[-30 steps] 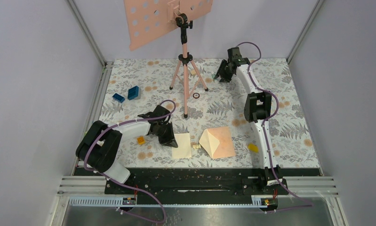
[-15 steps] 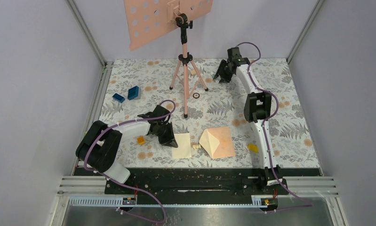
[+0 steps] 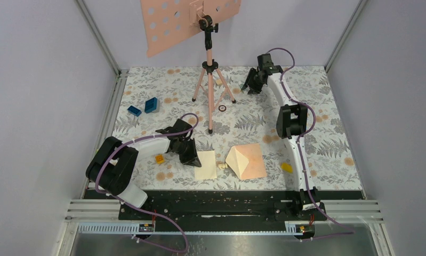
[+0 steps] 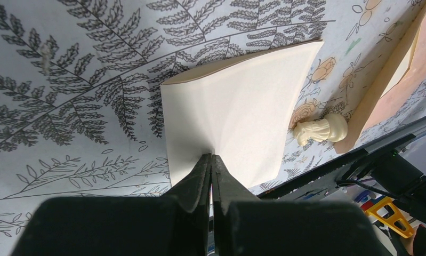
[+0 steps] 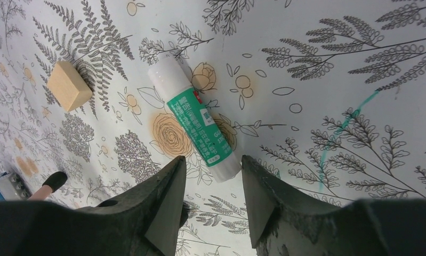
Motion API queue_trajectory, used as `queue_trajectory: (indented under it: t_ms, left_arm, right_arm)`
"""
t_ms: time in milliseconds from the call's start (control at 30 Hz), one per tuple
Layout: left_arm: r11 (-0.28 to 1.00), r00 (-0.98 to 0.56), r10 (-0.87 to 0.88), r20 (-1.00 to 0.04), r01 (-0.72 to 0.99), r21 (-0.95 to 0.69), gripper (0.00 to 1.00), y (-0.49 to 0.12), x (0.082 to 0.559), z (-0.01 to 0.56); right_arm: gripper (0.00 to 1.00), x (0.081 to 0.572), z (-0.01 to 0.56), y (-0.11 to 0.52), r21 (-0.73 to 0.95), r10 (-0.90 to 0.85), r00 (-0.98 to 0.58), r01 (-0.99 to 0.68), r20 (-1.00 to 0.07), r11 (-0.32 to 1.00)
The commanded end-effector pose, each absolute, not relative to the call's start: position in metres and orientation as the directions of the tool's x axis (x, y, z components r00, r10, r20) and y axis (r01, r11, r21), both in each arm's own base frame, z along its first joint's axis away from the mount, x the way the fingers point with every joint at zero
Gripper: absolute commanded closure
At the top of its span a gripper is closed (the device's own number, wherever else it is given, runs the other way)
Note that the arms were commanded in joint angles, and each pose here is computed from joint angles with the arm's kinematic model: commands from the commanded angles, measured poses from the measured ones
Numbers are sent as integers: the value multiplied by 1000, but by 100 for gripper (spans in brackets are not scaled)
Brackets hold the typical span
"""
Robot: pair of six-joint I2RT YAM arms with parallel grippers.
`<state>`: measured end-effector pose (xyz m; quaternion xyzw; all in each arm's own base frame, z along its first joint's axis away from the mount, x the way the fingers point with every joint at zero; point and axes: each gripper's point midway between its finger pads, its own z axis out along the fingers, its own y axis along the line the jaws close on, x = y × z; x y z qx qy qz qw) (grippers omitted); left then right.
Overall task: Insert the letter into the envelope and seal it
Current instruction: Move the solid glue at the center of the board.
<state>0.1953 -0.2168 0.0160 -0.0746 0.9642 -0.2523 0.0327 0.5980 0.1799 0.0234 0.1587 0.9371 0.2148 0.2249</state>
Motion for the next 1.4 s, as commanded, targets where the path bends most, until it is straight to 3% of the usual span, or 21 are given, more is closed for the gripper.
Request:
queue_trajectory:
  t_ms: [0, 300, 467, 900, 1367]
  left_arm:
    - [864, -986, -162, -40, -122, -489, 100, -215, 200, 14]
    - [862, -986, -164, -40, -124, -491, 100, -214, 200, 15]
    - [862, -986, -162, -39, -122, -492, 100, -215, 200, 15]
    - [863, -986, -165, -40, -124, -490, 100, -213, 200, 14]
    - [862, -985, -168, -36, -129, -489, 100, -212, 199, 13]
  right_arm:
    - [50, 582, 33, 202, 476, 321, -882, 131, -345, 870]
    - [51, 580, 34, 207, 480, 309, -886, 116, -345, 870]
    - [60, 580, 33, 206, 478, 313, -885, 122, -344, 870]
    - [68, 579, 34, 208, 483, 305, -889, 113, -342, 868]
    - [73, 545, 29, 200, 434, 260, -920, 113, -294, 894]
